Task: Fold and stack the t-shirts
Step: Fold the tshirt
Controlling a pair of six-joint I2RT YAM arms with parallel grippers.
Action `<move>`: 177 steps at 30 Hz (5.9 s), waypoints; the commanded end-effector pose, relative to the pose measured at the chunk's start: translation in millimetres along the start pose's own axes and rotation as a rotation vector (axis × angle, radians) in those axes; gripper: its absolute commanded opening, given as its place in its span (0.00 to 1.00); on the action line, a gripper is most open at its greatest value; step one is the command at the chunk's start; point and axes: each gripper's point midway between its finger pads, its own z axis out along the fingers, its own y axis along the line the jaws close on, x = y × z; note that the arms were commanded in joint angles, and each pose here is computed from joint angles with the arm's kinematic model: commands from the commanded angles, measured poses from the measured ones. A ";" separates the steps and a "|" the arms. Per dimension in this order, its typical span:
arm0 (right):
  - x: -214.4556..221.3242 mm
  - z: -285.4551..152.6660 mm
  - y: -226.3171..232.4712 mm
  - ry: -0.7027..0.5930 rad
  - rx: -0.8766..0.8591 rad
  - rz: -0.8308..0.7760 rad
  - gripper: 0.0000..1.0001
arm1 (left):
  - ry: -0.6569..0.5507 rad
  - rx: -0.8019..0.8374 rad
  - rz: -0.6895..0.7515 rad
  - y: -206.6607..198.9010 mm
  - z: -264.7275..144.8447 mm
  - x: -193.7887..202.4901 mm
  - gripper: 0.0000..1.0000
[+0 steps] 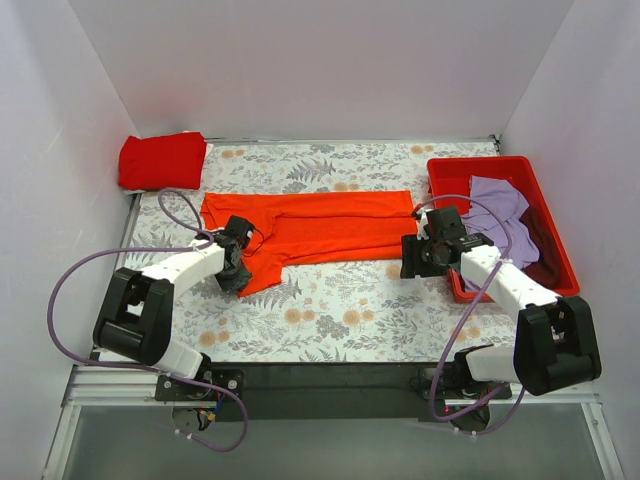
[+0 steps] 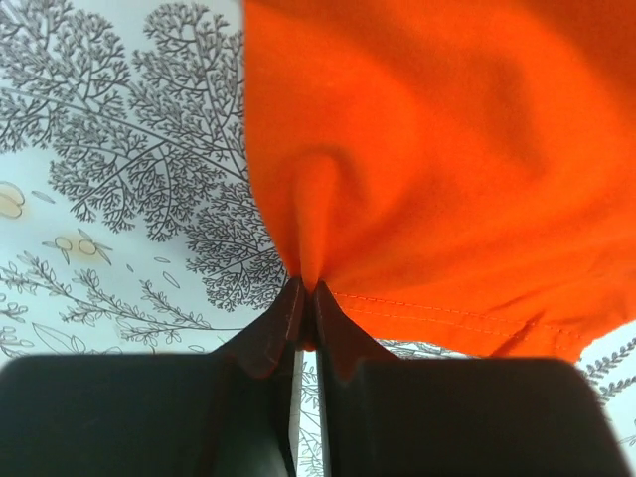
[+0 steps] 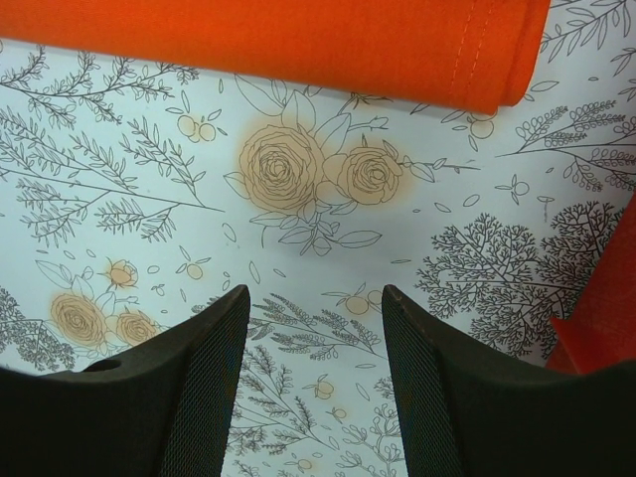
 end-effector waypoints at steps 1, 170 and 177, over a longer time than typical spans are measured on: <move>-0.8 3.7 3.5 -0.008 -0.024 -0.021 0.62 | -0.038 -0.046 -0.009 4.7 2.7 -6.5 0.00; -122.6 95.4 128.0 -0.142 0.276 -0.851 0.66 | -0.421 0.485 0.231 -77.5 -74.2 -54.8 0.61; -180.8 65.9 76.4 -0.228 0.443 -0.753 0.66 | -0.419 0.475 0.231 -76.1 -72.2 -54.4 0.61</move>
